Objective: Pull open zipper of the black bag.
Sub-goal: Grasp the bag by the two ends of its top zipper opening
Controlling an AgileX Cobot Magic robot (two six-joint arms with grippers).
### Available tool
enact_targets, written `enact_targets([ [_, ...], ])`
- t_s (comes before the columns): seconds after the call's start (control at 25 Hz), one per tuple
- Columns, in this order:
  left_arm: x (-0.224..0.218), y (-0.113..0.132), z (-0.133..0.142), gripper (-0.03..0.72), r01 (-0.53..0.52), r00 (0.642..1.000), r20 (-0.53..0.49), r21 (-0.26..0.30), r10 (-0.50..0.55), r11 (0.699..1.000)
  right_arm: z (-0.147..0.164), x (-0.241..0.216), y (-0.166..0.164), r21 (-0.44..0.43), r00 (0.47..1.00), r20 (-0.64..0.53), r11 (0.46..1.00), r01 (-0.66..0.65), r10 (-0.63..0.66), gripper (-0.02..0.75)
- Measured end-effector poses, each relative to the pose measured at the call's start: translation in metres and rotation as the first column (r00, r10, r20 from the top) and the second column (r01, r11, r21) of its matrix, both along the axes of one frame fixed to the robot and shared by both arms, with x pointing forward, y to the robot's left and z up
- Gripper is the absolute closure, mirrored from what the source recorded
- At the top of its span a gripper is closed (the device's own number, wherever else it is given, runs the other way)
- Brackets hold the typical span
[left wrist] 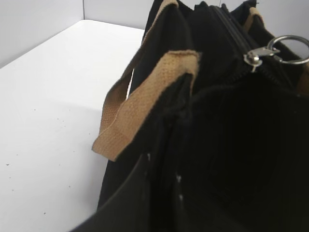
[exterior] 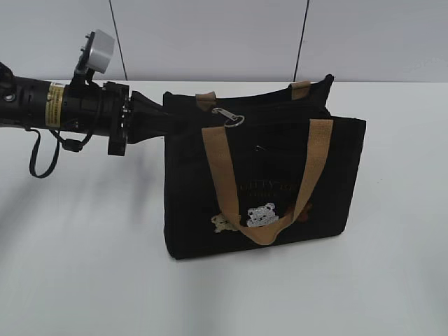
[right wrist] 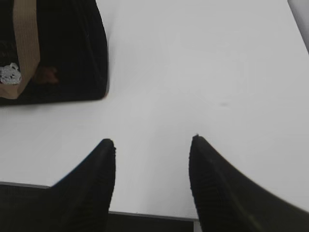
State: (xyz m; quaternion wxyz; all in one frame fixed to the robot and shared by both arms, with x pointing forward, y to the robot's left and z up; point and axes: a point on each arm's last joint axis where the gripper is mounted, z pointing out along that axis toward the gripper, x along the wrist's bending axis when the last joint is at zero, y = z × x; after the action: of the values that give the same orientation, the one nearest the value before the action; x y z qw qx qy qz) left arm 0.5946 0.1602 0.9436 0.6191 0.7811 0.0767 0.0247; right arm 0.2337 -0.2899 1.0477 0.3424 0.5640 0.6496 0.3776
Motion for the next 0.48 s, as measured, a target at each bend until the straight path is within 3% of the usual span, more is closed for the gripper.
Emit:
enact_targets([
  [0.32,0.000,0.000,0.000,0.661,0.000,1.000,0.000,0.000,0.000,1.000,0.036,0.055,0.005,-0.047,0.978,-0.191,0.994,-0.099,0.089,0.360],
  [0.48,0.000,0.000,0.000,0.661,0.000,1.000,0.000,0.000,0.000,1.000,0.057,0.091,0.009,-0.052,0.965,-0.221,0.986,-0.159,0.144,0.360],
])
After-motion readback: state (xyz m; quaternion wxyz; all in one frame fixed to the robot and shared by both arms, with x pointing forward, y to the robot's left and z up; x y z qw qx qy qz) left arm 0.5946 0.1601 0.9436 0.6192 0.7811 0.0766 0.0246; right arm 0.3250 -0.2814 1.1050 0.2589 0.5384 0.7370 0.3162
